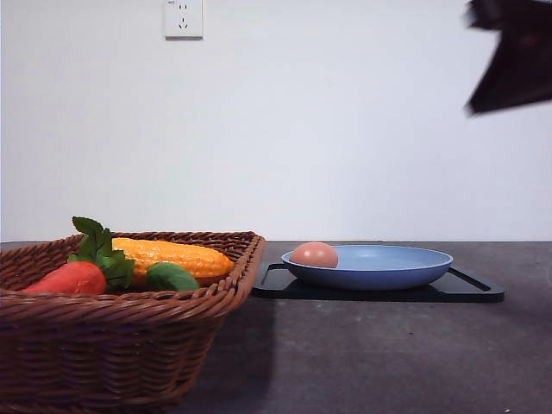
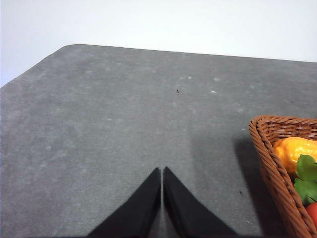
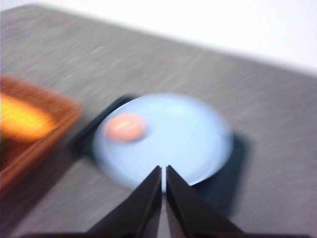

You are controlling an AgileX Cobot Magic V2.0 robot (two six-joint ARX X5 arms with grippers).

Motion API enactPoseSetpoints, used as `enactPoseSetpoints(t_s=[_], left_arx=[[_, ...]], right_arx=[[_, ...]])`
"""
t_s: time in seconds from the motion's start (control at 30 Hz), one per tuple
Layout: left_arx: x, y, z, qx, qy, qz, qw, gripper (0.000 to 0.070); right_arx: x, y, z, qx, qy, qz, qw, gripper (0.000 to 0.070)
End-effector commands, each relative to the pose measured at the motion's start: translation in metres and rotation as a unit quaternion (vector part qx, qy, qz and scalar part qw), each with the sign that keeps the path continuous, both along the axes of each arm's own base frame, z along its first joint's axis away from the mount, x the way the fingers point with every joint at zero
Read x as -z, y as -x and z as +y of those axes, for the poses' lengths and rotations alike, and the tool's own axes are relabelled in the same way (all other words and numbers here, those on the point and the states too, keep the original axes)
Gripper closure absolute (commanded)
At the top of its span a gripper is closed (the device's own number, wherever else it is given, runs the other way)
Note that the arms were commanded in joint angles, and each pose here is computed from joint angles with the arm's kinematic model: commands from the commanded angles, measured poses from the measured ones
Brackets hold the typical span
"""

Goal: Transfer egg from basket to plate and serve

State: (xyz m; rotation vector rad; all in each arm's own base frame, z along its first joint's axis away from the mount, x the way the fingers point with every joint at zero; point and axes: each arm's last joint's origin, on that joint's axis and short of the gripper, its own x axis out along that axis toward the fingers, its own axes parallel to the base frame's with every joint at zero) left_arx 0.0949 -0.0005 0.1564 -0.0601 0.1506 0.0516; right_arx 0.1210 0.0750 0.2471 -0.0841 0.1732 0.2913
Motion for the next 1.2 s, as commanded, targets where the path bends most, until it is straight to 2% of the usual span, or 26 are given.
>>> enactPoseSetpoints(t_s=[0.0,0.07,0.2,0.3,0.4,0.6,0.67,0.87,1.17], left_arx=[[0.009,-0.001,0.000,-0.001,-0.001,0.016,1.000,0.0700],[0.009,-0.001,0.000,-0.001,0.000,0.016,1.000,0.0700],[0.009,-0.001,0.000,-0.001,0.000,0.016,1.000,0.0700],[0.009,-0.001,0.000,-0.001,-0.001,0.016,1.000,0.0700],[0.009,-0.001,0.000,-0.001,-0.001,0.016,1.000,0.0700],[0.009,-0.001,0.000,-0.001,-0.001,0.016,1.000,0.0700],[0.009,-0.001,0.000,-0.001,-0.001,0.016,1.000,0.0700],[0.009,-0.001,0.000,-0.001,-0.001,0.016,1.000,0.0700],[0.009,-0.001,0.000,-0.001,-0.001,0.016,1.000,0.0700]], right_arx=[[-0.003,0.006,-0.011,0.019,0.022,-0.038,0.999,0.0700],[-0.003,0.012,-0.026,0.056,0.005,-0.065,0.996,0.0700],[0.003,0.025,-0.051,0.139,-0.018,-0.111,0.984,0.0700],[0.014,0.030,-0.061,0.163,-0.024,-0.126,0.978,0.0700],[0.029,0.031,-0.066,0.149,-0.023,-0.129,0.980,0.0700],[0.057,0.029,-0.067,0.073,-0.023,-0.117,0.990,0.0700],[0.064,0.028,-0.067,0.060,-0.024,-0.107,0.992,0.0700],[0.081,0.025,-0.067,0.058,-0.038,-0.078,0.995,0.0700],[0.098,0.025,-0.067,0.062,-0.048,0.003,0.997,0.0700]])
